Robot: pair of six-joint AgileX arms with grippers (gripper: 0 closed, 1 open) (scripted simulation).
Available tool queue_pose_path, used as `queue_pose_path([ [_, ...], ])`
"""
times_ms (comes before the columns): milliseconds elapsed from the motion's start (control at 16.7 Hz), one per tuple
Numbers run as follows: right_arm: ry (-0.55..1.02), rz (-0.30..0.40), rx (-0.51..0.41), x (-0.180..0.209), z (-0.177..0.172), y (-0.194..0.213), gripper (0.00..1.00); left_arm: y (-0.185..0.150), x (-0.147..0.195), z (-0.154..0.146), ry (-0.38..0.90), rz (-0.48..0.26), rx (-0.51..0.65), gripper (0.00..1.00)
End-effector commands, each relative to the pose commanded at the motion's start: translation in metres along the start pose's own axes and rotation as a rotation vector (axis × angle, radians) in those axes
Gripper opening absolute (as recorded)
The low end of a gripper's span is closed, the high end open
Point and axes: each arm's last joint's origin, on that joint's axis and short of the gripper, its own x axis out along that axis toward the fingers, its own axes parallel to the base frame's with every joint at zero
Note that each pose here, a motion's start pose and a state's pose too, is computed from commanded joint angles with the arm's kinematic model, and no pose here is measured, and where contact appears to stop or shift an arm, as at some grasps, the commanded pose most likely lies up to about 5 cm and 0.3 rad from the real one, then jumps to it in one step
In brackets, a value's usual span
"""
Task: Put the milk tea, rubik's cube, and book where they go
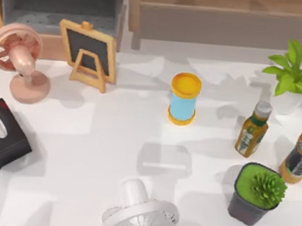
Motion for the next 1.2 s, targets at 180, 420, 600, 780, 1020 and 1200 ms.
queue_pose_path([
  [180, -0.004, -0.001, 0.0, -0.043, 0.003, 0.016, 1.0, 0.0, 0.0, 0.0, 0.0, 0.0, 0.0, 1.0],
  [420, -0.003, -0.003, -0.001, -0.117, -0.013, 0.037, 1.0, 0.0, 0.0, 0.0, 0.0, 0.0, 0.0, 1.0],
  [600, 0.001, -0.003, -0.002, -0.174, -0.044, 0.051, 1.0, 0.0, 0.0, 0.0, 0.0, 0.0, 0.0, 1.0],
  [780, -0.002, -0.002, -0.003, -0.228, -0.094, 0.061, 1.0, 0.0, 0.0, 0.0, 0.0, 0.0, 0.0, 1.0],
  [1020, -0.004, -0.002, -0.002, -0.271, -0.175, 0.068, 1.0, 0.0, 0.0, 0.0, 0.0, 0.0, 0.0, 1.0],
  [1200, -0.001, 0.0, 0.001, -0.28, -0.221, 0.07, 1.0, 0.0, 0.0, 0.0, 0.0, 0.0, 0.0, 1.0],
])
